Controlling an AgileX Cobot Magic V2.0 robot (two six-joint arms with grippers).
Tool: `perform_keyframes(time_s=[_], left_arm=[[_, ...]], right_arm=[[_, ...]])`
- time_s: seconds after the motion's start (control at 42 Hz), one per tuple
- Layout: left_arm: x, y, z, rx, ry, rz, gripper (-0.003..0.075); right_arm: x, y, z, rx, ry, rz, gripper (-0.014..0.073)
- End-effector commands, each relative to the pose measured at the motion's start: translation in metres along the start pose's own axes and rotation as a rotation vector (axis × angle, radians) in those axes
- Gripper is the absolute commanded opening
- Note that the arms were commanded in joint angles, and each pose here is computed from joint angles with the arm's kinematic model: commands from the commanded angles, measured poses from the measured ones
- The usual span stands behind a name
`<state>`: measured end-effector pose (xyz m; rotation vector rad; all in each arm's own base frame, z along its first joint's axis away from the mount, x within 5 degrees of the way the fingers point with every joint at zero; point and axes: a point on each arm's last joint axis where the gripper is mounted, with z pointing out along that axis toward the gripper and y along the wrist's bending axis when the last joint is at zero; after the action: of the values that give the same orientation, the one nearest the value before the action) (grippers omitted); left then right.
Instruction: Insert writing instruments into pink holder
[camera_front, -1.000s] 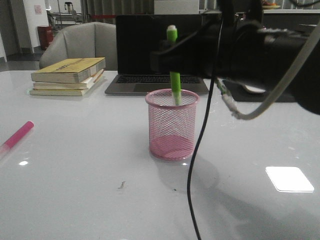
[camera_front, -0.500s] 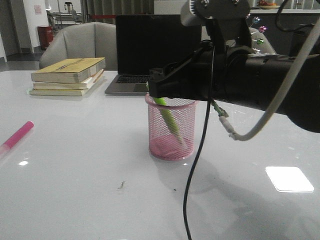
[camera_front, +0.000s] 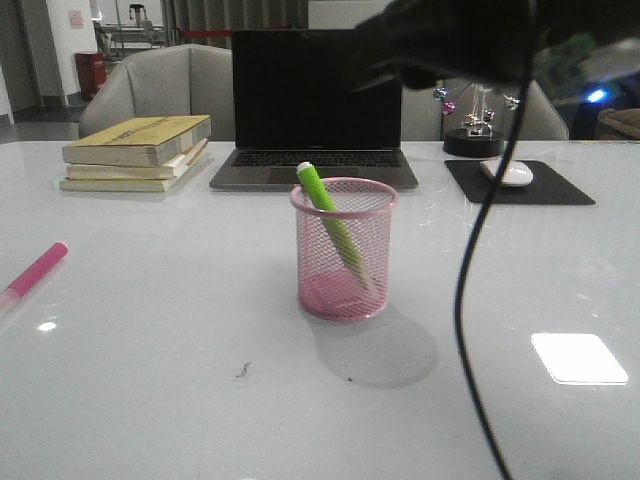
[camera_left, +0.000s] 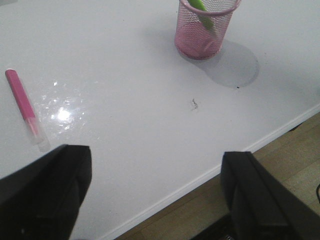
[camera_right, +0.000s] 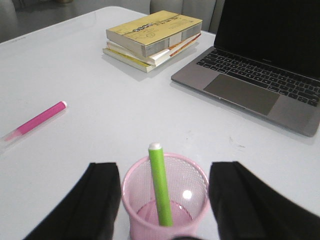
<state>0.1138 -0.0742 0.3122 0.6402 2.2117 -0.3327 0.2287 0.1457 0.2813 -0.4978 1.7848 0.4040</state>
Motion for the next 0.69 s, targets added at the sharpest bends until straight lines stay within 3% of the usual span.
perform_keyframes(time_s=[0.0,0.381,0.667], left_arm=[[-0.014,-0.002,-0.005,0.01,-0.099,-0.003,0.0582],[-0.014,-0.002,-0.005,0.01,-0.1,-0.003,0.0582],[-0.014,-0.002,-0.005,0.01,-0.101,-0.003,0.0582]], right_arm=[[-0.032,0.0,-0.04,-0.003,-0.071,-0.017,0.0501],[-0.037,0.0,-0.143,-0.015,0.039,-0.02,0.0501],[-0.021,0.001,-0.165,-0.019,0.2,-0.022,0.0501]])
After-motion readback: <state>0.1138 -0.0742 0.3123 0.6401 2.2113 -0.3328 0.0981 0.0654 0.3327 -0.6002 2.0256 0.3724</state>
